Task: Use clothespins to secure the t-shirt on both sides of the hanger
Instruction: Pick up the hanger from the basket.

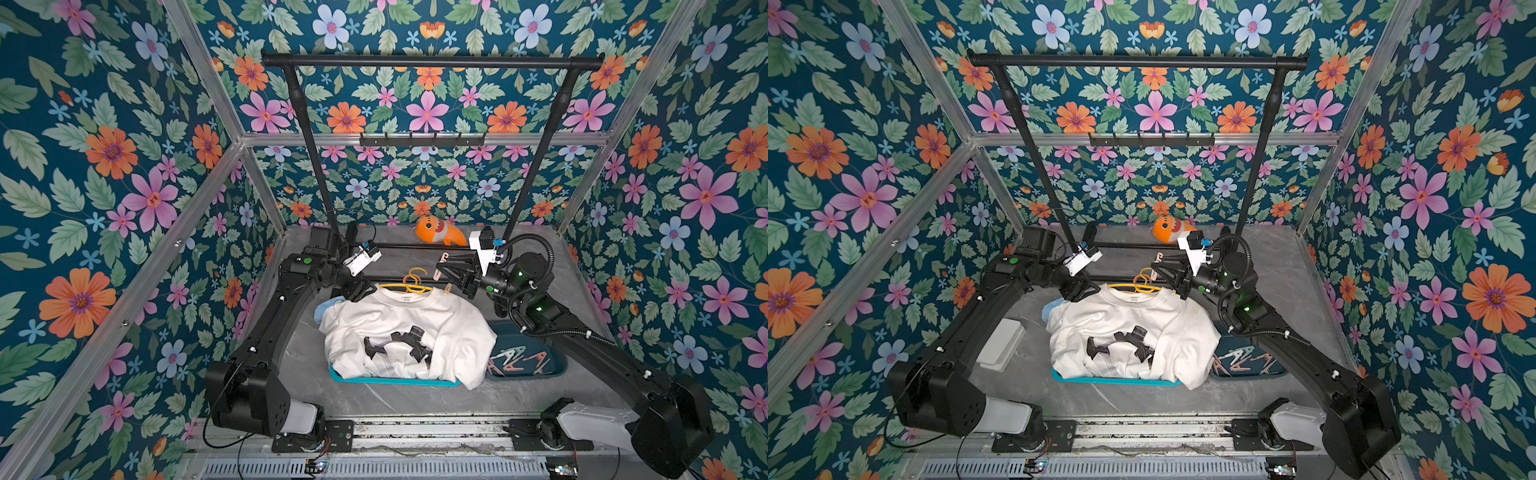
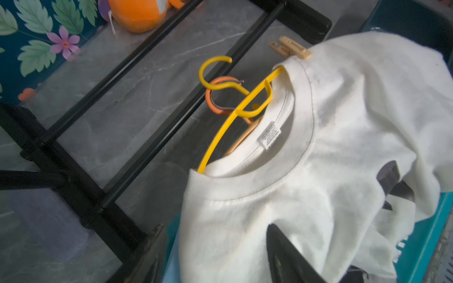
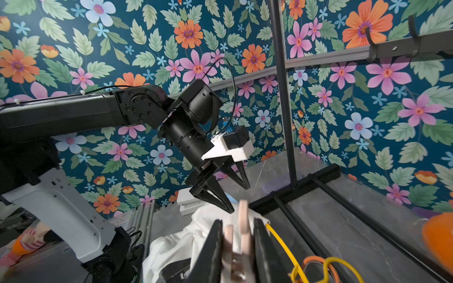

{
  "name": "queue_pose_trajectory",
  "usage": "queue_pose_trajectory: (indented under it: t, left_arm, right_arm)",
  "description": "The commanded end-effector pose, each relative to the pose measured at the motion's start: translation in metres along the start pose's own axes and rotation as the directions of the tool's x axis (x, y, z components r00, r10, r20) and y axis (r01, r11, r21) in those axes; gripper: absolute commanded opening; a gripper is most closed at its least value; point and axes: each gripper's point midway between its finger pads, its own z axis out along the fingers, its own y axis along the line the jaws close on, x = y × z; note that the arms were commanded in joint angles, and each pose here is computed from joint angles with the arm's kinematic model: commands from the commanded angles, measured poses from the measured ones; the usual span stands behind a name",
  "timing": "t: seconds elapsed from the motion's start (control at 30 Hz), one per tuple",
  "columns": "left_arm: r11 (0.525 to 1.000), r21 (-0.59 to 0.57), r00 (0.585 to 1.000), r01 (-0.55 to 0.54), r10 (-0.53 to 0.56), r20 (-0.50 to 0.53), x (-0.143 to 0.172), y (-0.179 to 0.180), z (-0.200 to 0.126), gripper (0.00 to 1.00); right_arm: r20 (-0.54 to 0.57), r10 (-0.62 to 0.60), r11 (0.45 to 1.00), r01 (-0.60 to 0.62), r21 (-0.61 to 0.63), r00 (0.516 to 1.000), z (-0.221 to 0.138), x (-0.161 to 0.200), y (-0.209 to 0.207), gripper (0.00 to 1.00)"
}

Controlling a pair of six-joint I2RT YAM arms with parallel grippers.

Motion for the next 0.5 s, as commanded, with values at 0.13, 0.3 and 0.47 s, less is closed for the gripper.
queue_pose_trajectory:
  t: [0.13, 0.3, 0.47]
  left_arm:
    - [1.000, -0.016, 0.972, 0.019, -0.022, -0.234, 0.054, 0.008, 0.017, 0.67]
    - [0.994, -0.108, 0.978, -0.030, 0.007, -0.210, 0.054, 0.021, 0.009, 0.66]
    - [0.994, -0.107, 0.969, -0.007, -0.019, -0.247, 0.063, 0.026, 0.017, 0.56]
  right_arm:
    - [0.081, 0.013, 0.993, -0.004, -0.121, 0.997, 0.015, -0.017, 0.006, 0.00]
    - [0.061, 0.054, 0.983, -0.042, -0.177, 0.997, 0.025, -0.012, 0.005, 0.00]
    - [0.050, 0.089, 0.980, -0.078, -0.182, 0.995, 0.030, -0.003, -0.002, 0.00]
